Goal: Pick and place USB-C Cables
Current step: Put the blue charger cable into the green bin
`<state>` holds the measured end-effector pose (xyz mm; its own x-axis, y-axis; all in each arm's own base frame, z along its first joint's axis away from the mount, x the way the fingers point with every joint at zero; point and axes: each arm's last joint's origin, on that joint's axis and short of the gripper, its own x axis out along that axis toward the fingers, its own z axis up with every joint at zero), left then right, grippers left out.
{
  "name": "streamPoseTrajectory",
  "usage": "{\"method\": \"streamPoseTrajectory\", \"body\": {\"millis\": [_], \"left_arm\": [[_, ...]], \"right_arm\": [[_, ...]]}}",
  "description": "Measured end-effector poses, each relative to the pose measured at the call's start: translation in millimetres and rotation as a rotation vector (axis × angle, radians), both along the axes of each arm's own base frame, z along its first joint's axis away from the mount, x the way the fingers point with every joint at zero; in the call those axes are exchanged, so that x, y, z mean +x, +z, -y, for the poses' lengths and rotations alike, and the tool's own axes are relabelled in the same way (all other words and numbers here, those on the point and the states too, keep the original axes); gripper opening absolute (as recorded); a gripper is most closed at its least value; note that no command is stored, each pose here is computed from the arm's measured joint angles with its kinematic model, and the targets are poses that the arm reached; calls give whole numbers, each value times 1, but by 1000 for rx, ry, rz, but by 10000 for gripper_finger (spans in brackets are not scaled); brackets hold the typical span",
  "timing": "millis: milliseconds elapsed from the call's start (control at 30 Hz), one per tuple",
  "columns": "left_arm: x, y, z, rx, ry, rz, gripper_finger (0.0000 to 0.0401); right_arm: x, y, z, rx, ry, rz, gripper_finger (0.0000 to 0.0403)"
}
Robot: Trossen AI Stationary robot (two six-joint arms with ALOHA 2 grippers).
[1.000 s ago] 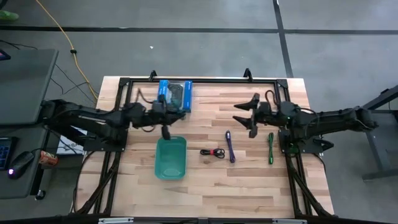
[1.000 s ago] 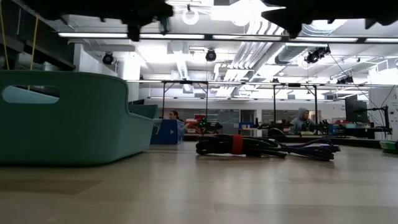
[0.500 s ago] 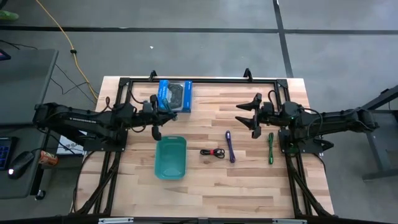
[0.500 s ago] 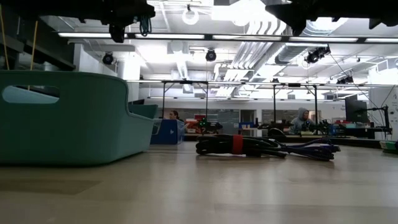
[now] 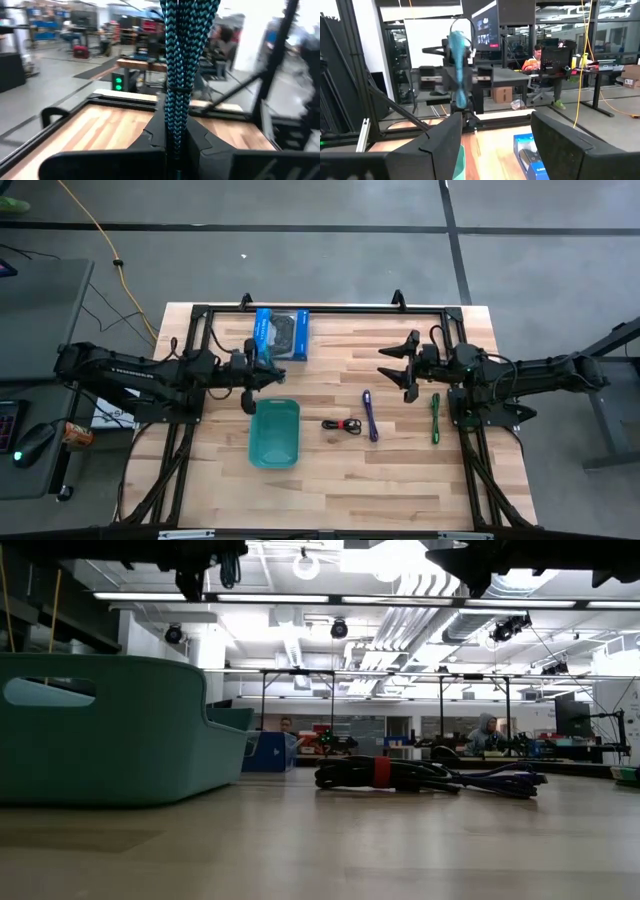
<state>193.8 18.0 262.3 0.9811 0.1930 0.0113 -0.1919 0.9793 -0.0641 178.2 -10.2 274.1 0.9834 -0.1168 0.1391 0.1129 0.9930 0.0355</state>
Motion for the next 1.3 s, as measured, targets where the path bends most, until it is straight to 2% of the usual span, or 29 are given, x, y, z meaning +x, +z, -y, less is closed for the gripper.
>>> {"method": "streamPoseTrajectory", "body": {"millis": [200,367,633,933,1033,1200,1300], "left_arm": [[10,12,19,115,-48,-164,1],[18,12,36,264,-157,-474,1],[30,0,64,451,-359,-846,0],[53,-35,93,503,-505,-1014,0],[59,-48,100,549,-541,-1067,0],[67,-65,102,693,-520,-1143,0],[69,-70,98,717,-496,-1174,0]], "right_arm": [[1,-1,0,-4,-9,-10,228],[1,-1,1,-2,-34,-8,228],[1,-1,1,-2,-34,-8,228],[1,-1,1,4,-34,-8,228],[1,-1,1,5,-34,-8,228],[1,-1,1,9,-33,-8,228],[1,-2,1,45,-28,-7,228]]}}
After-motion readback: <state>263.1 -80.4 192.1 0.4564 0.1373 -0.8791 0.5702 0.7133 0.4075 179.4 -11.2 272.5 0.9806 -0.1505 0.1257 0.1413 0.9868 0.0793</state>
